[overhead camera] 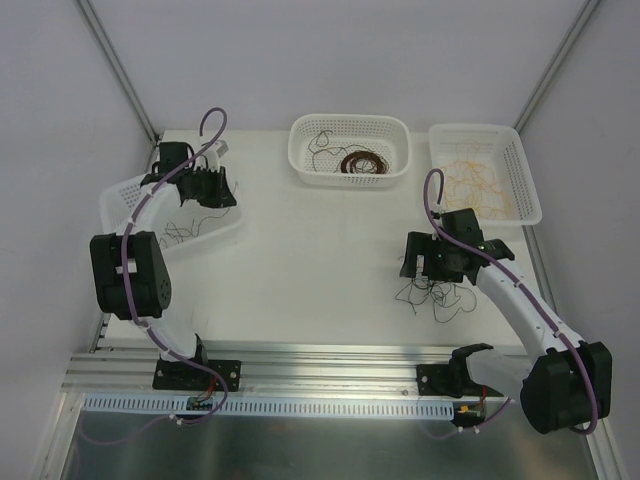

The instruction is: Untangle the cables

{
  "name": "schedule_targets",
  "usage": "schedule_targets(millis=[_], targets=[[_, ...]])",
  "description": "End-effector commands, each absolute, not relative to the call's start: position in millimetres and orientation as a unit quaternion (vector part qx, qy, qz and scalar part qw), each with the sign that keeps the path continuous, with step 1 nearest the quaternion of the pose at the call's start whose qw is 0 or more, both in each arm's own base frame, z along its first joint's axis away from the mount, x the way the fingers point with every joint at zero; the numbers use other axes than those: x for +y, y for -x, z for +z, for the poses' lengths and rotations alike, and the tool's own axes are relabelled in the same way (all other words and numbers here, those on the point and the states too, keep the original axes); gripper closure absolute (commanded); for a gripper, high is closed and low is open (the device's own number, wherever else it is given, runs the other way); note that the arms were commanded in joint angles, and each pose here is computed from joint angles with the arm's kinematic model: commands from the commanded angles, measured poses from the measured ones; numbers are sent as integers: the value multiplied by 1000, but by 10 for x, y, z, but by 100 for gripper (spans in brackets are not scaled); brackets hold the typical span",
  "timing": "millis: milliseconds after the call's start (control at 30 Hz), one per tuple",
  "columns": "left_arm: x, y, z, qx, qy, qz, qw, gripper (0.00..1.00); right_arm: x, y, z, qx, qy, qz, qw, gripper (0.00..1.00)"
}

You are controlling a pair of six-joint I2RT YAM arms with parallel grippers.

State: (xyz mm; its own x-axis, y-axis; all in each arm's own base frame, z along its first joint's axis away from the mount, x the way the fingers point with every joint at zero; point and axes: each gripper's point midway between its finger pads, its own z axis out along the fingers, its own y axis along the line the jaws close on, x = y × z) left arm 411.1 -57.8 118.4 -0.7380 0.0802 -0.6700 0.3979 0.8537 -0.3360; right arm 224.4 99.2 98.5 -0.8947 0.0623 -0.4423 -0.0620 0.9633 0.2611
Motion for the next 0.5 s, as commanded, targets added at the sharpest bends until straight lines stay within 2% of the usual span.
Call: schedule_targets(millis=[0, 233, 467], targets=[[-698, -4178, 1839, 862, -175, -247, 407, 100, 988, -2274, 1075, 962, 1, 132, 240, 6], [-648, -4215, 2070, 857, -164, -228, 432, 100, 988, -2282, 1085, 961, 1, 133, 243, 6], [26, -4246, 1837, 899, 0, -107, 425, 100, 964, -2276, 1125, 960, 5, 128, 249, 6]])
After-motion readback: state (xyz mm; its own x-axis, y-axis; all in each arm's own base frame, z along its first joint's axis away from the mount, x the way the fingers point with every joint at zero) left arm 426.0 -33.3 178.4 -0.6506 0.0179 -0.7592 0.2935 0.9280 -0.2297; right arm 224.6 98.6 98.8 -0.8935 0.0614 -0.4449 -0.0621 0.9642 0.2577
